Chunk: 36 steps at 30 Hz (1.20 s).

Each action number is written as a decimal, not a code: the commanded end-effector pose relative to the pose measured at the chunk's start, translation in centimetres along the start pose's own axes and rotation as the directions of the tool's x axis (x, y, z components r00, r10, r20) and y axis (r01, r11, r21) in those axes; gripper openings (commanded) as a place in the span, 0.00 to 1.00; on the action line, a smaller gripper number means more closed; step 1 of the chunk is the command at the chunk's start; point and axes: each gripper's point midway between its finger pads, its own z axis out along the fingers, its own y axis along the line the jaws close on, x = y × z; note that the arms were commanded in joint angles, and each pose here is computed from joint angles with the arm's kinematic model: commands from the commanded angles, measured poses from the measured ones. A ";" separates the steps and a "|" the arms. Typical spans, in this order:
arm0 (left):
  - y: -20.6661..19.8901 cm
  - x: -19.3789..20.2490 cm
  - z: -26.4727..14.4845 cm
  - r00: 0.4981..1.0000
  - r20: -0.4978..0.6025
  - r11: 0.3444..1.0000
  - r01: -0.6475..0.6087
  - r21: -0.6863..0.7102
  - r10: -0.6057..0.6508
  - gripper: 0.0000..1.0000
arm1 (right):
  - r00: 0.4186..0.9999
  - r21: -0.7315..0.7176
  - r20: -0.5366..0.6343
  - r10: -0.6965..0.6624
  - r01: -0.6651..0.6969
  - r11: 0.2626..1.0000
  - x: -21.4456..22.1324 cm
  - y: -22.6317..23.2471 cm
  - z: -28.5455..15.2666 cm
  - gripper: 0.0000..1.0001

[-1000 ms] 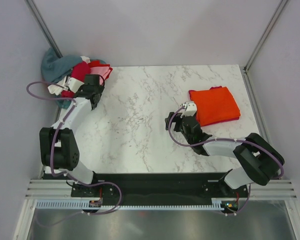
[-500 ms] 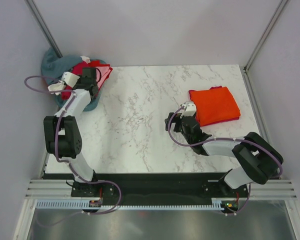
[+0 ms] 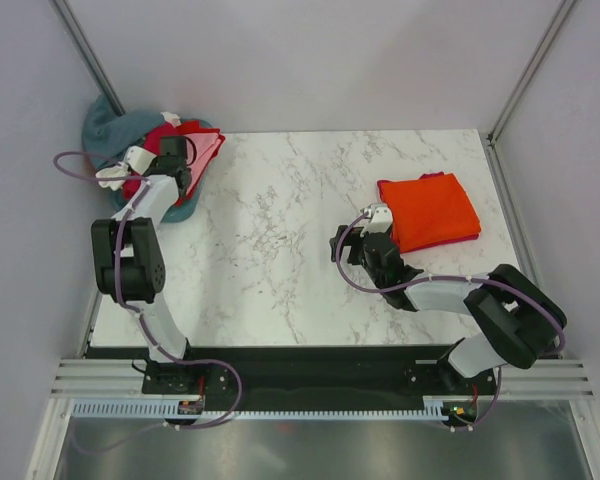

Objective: Fold and stack the t-shirts
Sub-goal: Grab the tshirt from the pile, then move the tshirt to the center of the board

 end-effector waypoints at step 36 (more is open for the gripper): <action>-8.3 -15.8 -43.2 0.987 -0.033 0.319 0.083 0.944 -0.159 0.02 | 0.999 0.003 0.038 0.028 -0.028 1.000 -1.3 0.4 0.1 0.97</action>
